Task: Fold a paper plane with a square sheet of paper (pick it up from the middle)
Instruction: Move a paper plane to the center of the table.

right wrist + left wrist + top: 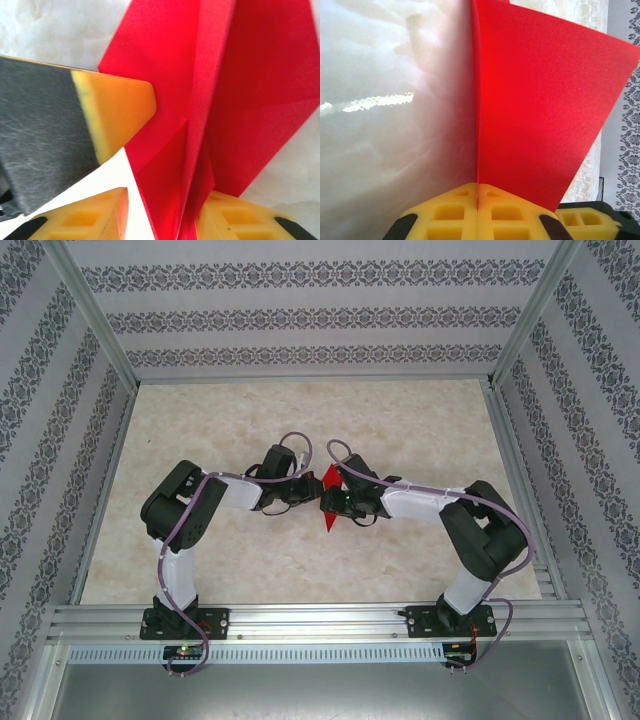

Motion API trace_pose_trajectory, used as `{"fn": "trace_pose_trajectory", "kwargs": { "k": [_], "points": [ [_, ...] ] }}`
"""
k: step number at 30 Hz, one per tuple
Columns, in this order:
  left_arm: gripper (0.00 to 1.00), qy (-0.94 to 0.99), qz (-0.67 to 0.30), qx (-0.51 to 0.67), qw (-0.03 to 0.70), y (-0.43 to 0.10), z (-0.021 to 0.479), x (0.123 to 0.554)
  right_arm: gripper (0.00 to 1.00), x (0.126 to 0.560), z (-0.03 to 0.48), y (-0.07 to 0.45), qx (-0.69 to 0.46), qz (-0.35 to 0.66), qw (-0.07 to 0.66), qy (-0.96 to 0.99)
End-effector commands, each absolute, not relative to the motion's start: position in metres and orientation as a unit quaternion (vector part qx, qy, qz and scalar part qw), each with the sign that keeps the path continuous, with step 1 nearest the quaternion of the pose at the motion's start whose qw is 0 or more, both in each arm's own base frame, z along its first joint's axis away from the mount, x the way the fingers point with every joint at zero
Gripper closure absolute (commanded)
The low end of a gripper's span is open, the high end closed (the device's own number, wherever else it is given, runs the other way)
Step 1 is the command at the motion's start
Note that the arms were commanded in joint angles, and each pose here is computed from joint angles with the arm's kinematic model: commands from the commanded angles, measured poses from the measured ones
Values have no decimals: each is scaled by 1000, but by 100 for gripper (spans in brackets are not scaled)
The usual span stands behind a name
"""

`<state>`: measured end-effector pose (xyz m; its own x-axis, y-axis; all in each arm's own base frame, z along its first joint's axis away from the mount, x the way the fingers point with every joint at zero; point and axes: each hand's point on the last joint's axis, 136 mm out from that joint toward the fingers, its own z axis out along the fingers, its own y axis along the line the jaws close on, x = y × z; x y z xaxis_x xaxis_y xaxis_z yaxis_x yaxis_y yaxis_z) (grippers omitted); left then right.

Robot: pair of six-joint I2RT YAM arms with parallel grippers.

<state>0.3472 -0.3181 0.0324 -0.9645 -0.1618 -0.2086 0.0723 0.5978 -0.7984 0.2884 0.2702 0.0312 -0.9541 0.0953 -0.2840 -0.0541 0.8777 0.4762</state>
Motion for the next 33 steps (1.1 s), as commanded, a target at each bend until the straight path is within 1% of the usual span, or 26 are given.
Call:
{"fn": "trace_pose_trajectory", "kwargs": {
  "k": [1, 6, 9, 18, 21, 22, 23, 26, 28, 33],
  "points": [
    [100, 878, -458, -28, 136, -316, 33, 353, 61, 294, 31, 274, 4, 237, 159, 958],
    [100, 878, -459, -29, 133, -315, 32, 351, 62, 298, 27, 271, 15, 225, 162, 961],
    [100, 877, -460, -29, 134, -315, 33, 351, 65, 301, 27, 272, 22, 224, 163, 961],
    [99, 876, -463, -27, 133, -315, 36, 351, 84, 304, 28, 264, 32, 189, 162, 968],
    [90, 875, -464, -31, 136, -311, 41, 353, 89, 304, 29, 258, 29, 166, 162, 972],
    [85, 875, -463, -34, 138, -309, 44, 354, 91, 303, 30, 256, 26, 158, 162, 974],
    [80, 875, -462, -36, 140, -306, 46, 355, 92, 303, 33, 254, 23, 151, 164, 975],
    [69, 877, -453, -51, 151, -291, 54, 360, 93, 303, 40, 245, 14, 122, 167, 978],
    [63, 880, -443, -63, 161, -279, 58, 364, 93, 303, 45, 240, 8, 109, 171, 979],
    [57, 890, -410, -91, 179, -252, 60, 368, 93, 305, 44, 239, -2, 94, 166, 982]
  ]
}}
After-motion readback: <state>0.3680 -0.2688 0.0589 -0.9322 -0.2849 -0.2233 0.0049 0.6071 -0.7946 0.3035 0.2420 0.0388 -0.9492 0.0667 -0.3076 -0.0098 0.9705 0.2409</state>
